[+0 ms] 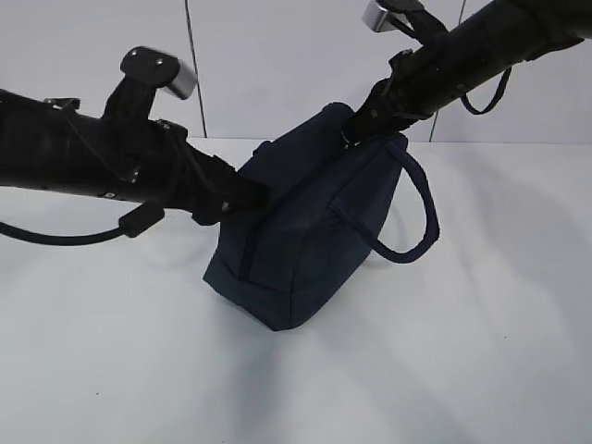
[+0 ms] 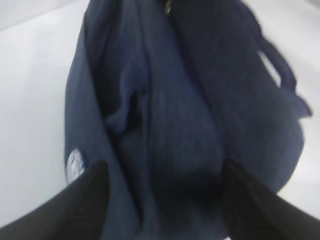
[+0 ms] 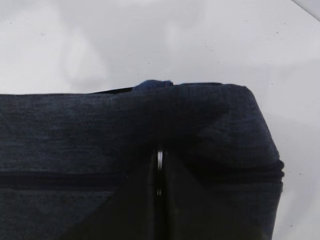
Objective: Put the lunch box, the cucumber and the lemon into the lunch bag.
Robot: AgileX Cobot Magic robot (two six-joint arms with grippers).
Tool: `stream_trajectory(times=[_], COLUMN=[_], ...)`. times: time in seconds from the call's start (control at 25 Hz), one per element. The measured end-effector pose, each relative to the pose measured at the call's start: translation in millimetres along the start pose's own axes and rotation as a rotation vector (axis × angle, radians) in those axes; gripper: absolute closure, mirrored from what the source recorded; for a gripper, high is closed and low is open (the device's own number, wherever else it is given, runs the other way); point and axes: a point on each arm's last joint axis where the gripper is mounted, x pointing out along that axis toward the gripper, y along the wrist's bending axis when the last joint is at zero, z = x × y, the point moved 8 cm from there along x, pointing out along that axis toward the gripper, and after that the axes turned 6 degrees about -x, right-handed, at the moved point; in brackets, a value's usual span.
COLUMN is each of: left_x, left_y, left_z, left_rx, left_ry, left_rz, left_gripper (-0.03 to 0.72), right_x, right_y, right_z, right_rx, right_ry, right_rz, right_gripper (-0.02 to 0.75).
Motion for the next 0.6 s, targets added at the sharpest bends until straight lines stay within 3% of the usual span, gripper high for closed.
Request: stream_trajectory(times=[0.2,0.32,0.4,0.48,0.6], left_x=[10.5,11.5,11.5,10.7,7.2], left_y=[0.6,0.7,0.7,3.3,9.7], left_z=[0.9,-0.2,-0.7,-0.7,0.1], left_rx=[-0.013,-0.017,-0.01,-0.008,-0.016], left_ry=[0.005,0.007,0.01,0.01,0.005], left_rz=[-0.025,-0.027,-0.028,-0.022,-0.027], left_gripper=[0.223,0.378,0.563,0.635,0.664], right_x=[0.0,-0.1,-0.4,-0.4,-1.4], right_y=[2.5,3.8,4.6,4.9,5.0], right_z=[1.0,2.6,3.7,3.9,5.2], right_rx=[0.007,0.012,0.014,0.016,0.01], right_ry=[-0.006,-0.015,-0.019,-0.02,-0.021], right_rz=[0.014,0.022,0.027,0.029,0.03], right_gripper=[0.718,0.718,0.718,0.718,0.718])
